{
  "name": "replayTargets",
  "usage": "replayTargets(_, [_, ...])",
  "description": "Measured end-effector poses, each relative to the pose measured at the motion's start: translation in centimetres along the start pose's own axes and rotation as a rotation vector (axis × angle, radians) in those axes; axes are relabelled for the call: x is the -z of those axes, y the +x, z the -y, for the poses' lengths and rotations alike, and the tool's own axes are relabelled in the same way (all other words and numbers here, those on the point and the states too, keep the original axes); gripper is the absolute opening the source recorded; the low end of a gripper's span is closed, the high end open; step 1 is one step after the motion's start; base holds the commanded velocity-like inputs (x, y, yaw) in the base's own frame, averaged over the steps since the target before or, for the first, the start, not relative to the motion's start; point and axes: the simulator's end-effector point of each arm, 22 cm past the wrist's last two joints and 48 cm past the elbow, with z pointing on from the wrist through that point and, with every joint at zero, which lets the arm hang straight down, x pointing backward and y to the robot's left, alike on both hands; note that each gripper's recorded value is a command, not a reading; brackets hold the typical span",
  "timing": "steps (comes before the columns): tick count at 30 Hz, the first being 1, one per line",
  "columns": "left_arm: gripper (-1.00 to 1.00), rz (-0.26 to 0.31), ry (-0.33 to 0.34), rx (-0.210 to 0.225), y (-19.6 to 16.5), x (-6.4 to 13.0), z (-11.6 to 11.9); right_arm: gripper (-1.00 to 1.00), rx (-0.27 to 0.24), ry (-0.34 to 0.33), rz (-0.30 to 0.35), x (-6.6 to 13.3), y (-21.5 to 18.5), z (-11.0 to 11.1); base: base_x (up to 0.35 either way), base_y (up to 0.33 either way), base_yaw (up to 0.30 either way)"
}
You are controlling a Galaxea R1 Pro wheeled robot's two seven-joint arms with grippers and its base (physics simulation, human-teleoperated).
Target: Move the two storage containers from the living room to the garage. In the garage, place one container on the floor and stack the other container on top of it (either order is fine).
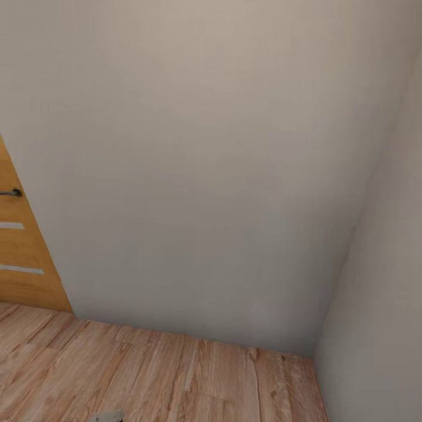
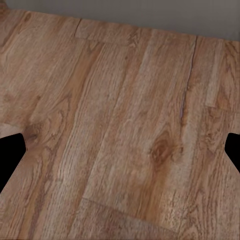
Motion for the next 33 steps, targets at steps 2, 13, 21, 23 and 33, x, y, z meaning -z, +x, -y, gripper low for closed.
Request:
replayTargets(2, [1.0, 0.0, 0.0, 0.0, 0.0, -0.01, 0.0, 1.0, 0.0, 0.0, -0.001, -0.01, 0.03, 0.0, 0.052, 0.016, 0.267])
replayTargets(13, [1.0, 0.0, 0.0, 0.0, 0.0, -0.02, 0.0, 1.0, 0.0, 0.0, -0.001, -0.01, 0.06, 0.0, 0.014, 0.004, 0.279])
replayTargets(21, [1.0, 0.001, 0.0, 0.0, -0.02, 0.01, 0.0, 1.0, 0.0, 0.0, -0.001, 0.02, 0.06, 0.0, 0.169, 0.111, 0.093])
replayTargets(23, [1.0, 0.0, 0.0, 0.0, -0.01, 0.01, -0.01, 1.0, 0.0, 0.0, -0.001, 0.02, 0.06, 0.0, 0.275, 0.192, 0.211])
replayTargets(33, [1.0, 0.0, 0.0, 0.0, -0.01, 0.02, -0.01, 1.0, 0.0, 0.0, -0.001, 0.02, 0.05, -0.01, 0.287, 0.172, 0.27])
